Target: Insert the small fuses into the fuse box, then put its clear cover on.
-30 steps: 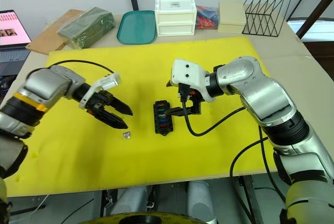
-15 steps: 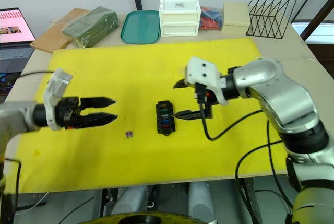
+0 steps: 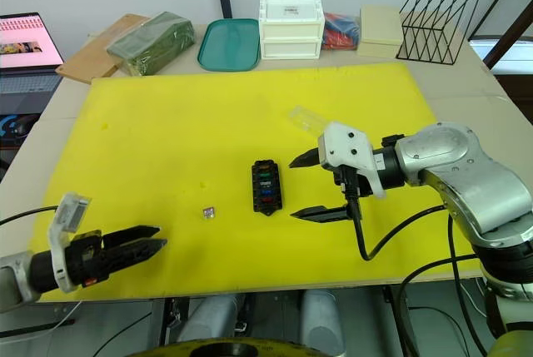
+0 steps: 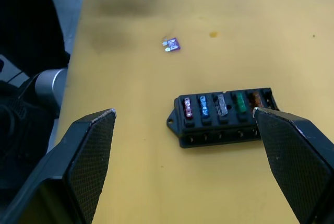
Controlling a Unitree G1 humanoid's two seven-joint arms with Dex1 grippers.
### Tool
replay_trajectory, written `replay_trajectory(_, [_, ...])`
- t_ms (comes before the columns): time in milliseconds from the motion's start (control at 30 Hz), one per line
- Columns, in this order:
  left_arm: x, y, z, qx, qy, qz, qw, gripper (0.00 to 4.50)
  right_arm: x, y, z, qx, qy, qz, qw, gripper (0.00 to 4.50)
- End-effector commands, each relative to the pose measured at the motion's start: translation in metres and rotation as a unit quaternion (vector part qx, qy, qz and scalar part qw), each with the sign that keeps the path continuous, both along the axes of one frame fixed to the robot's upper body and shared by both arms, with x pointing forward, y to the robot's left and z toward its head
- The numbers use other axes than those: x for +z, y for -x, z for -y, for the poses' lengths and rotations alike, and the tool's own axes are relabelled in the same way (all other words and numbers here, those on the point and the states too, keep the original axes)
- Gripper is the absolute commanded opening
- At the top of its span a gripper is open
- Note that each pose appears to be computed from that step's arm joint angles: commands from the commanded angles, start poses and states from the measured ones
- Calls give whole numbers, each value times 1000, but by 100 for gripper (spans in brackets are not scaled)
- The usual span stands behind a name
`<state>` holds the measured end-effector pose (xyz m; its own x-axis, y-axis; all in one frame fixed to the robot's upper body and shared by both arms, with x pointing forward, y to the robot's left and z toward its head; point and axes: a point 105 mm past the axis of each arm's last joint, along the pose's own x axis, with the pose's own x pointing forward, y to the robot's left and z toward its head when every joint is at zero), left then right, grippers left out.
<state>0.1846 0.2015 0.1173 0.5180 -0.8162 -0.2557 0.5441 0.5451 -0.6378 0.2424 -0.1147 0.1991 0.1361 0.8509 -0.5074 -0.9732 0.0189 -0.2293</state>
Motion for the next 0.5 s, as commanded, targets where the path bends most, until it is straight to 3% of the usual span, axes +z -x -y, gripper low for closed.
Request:
replay_trajectory(33, [-4,-9,1,-4,23,-12,1000,446,-2,4,-7,19,19,28,999,450])
replay_trajectory(133, [-14,-18,4,-5,39,-31,999,446,-9,2,-8,20,29,33,999,450])
replay_trajectory(267, [-15,-28,16,-28,106,-68,992,446,-7,7,-5,23,33,28,999,450])
replay_trajectory(467, [-18,-35,28,-47,115,-99,987,446,-10,4,-4,6,34,34,999,450])
replay_trajectory(500, [-18,-39,29,-46,117,-104,987,429,-10,3,-5,5,33,35,999,450])
